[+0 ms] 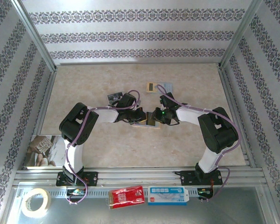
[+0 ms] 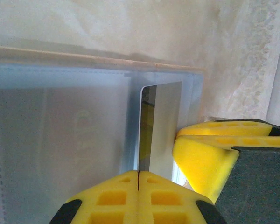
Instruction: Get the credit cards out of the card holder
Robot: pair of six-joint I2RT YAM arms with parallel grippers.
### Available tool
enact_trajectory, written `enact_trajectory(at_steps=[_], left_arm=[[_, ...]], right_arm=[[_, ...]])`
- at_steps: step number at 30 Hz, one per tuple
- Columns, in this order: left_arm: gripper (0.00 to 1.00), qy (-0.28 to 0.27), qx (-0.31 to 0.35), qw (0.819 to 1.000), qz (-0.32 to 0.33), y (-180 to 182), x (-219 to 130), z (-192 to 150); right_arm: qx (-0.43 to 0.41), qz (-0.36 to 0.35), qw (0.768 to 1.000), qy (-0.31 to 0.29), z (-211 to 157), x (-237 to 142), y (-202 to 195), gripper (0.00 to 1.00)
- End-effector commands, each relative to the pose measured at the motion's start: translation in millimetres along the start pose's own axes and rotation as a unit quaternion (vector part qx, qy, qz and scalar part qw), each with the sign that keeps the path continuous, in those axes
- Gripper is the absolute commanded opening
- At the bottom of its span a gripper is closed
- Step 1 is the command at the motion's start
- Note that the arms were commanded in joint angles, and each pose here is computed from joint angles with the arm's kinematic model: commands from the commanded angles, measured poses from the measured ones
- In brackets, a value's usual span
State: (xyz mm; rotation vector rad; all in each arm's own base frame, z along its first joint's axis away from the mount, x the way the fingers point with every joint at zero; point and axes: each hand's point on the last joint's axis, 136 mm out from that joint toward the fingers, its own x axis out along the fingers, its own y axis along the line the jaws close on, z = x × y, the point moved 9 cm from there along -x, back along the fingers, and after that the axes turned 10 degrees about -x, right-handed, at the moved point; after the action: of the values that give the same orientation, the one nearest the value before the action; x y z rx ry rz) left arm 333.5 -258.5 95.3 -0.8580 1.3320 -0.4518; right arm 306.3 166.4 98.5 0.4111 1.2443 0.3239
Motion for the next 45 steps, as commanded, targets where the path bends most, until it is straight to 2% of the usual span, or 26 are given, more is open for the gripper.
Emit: enact_trajectory(at_steps=[1,6,12,15,20,25,31,34,38,40,45], left_arm=[[0.0,-0.029,0.015,0.999,-0.004,-3,-20,7],[0.0,-0.04,0.024,0.999,0.009,1,-39,8],[0.0,-0.061,0.046,0.997,0.003,0,-69,12],[0.0,-0.09,0.067,0.993,-0.041,-6,-88,14],[0.0,-0.093,0.063,0.982,-0.153,-29,-111,16],[0.0,-0.073,0.047,0.971,-0.223,-44,-117,17],[0.0,-0.048,0.042,0.963,-0.263,-53,-119,15],[0.0,-0.041,0.041,0.961,-0.269,-55,-120,15],[0.0,-0.034,0.038,0.963,-0.265,-55,-120,15],[0.0,-0.033,0.035,0.964,-0.263,-54,-119,15],[0.0,-0.037,0.002,0.961,-0.275,-58,-121,16]], right_arm=[[0.025,-0.039,0.999,0.007,-9,-2,-18,0.26],[0.022,-0.025,0.999,-0.017,-2,-12,-16,0.26],[-0.01,0.063,0.994,-0.085,11,-39,6,0.3],[-0.03,0.135,0.984,-0.11,14,-53,18,0.38],[-0.048,0.266,0.955,-0.125,21,-73,42,0.51],[-0.023,0.303,0.942,-0.141,29,-80,46,0.67],[-0.011,0.351,0.925,-0.142,37,-82,50,0.68],[-0.009,0.368,0.918,-0.145,40,-83,51,0.65],[-0.016,0.378,0.913,-0.151,42,-87,55,0.53],[-0.023,0.388,0.908,-0.156,43,-90,57,0.45],[-0.023,0.4,0.902,-0.161,45,-95,60,0.14]])
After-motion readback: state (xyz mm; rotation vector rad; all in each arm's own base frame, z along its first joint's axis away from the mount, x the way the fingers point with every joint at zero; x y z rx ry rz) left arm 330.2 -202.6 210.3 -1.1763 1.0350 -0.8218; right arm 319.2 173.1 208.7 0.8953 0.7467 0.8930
